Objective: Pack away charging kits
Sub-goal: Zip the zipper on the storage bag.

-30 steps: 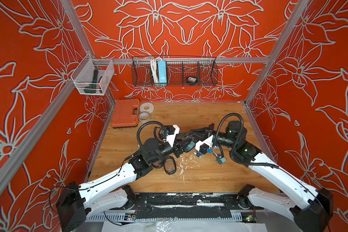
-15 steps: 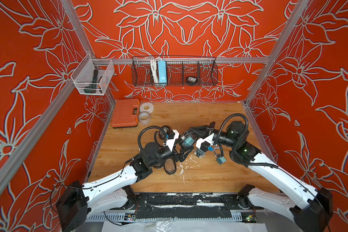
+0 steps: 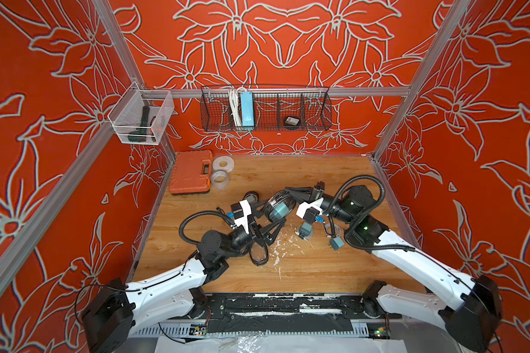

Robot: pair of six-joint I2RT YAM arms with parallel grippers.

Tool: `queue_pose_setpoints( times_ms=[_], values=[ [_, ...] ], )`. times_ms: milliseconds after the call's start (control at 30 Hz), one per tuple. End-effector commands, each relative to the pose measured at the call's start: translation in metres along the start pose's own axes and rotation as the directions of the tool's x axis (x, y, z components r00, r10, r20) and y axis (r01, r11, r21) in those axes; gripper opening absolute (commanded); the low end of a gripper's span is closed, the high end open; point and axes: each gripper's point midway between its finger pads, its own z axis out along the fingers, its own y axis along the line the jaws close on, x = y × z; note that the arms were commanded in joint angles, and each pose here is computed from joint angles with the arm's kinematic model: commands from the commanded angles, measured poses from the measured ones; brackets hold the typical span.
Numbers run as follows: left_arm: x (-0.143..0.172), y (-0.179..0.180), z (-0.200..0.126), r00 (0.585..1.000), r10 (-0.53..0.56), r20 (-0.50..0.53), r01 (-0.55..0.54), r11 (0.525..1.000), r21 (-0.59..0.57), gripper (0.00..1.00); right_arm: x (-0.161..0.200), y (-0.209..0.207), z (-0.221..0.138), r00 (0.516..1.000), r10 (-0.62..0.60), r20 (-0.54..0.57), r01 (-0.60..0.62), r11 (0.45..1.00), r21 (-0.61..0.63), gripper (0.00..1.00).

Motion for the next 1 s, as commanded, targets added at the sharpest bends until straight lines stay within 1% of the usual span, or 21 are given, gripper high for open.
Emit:
queue_pose_setpoints(
  times_ms=[0,33,200,267,300,367,433,500,600,667,700,767,833,900,967],
  values=[
    [-0.034,-0.007,0.004,0.992,0.016,0.126,-0.019,0.999,0.028,0.78,-0.019,-0.023,0.003,0.998,0.022,0.057,-0.026,0.997,0.075,0.00],
    [-0.025,-0.004,0.008,0.995,0.010,0.102,-0.013,1.000,0.027,0.78,-0.021,-0.024,0.004,0.998,0.029,0.063,-0.034,0.996,0.079,0.00],
    [-0.018,-0.003,0.019,0.996,-0.004,0.086,0.001,0.999,0.038,0.80,-0.032,-0.023,0.008,0.995,0.033,0.090,-0.040,0.997,0.070,0.00],
    [-0.018,0.000,0.019,0.996,-0.006,0.092,0.004,1.000,0.028,0.78,-0.033,-0.023,0.009,0.996,0.038,0.085,-0.045,0.996,0.072,0.00],
    [-0.018,0.001,0.019,0.995,-0.006,0.095,0.004,1.000,0.021,0.75,-0.033,-0.024,0.010,0.996,0.043,0.081,-0.049,0.996,0.072,0.00],
    [-0.018,0.002,0.020,0.995,-0.009,0.100,0.008,1.000,0.015,0.64,-0.031,-0.025,0.011,0.996,0.045,0.072,-0.051,0.996,0.075,0.00],
    [-0.016,0.003,0.021,0.996,-0.010,0.091,0.009,1.000,0.017,0.45,-0.031,-0.027,0.011,0.997,0.048,0.065,-0.053,0.995,0.084,0.00],
    [-0.014,0.003,0.022,0.997,-0.015,0.082,0.014,1.000,0.015,0.31,-0.029,-0.027,0.012,0.997,0.050,0.054,-0.054,0.995,0.080,0.00],
    [-0.011,0.004,0.023,0.998,-0.019,0.058,0.019,1.000,0.009,0.13,-0.023,-0.017,0.012,1.000,0.009,0.028,-0.010,0.999,0.037,0.00],
    [-0.006,0.006,0.025,1.000,-0.020,0.013,0.020,1.000,-0.010,0.03,-0.017,-0.006,0.011,0.999,-0.045,-0.006,0.045,0.999,-0.008,0.00],
    [-0.002,0.008,0.027,1.000,-0.015,-0.024,0.014,1.000,-0.019,0.00,-0.012,-0.004,0.010,0.996,-0.077,-0.032,0.077,0.997,-0.023,0.00],
    [0.007,0.009,0.030,0.994,-0.005,-0.109,0.002,1.000,-0.031,0.00,-0.004,0.000,0.008,0.989,-0.128,-0.072,0.124,0.991,-0.049,0.00],
    [0.023,0.009,0.030,0.977,0.004,-0.214,-0.011,0.999,-0.032,0.00,0.004,-0.002,0.005,0.979,-0.171,-0.111,0.165,0.984,-0.066,0.00],
    [0.039,0.015,0.026,0.951,0.009,-0.309,-0.029,0.998,-0.059,0.00,0.009,0.001,0.001,0.969,-0.211,-0.131,0.198,0.975,-0.104,0.00],
    [0.056,0.027,0.020,0.919,-0.002,-0.393,-0.050,0.991,-0.121,0.00,0.012,0.003,-0.003,0.958,-0.249,-0.142,0.229,0.963,-0.143,0.00]
  ],
)
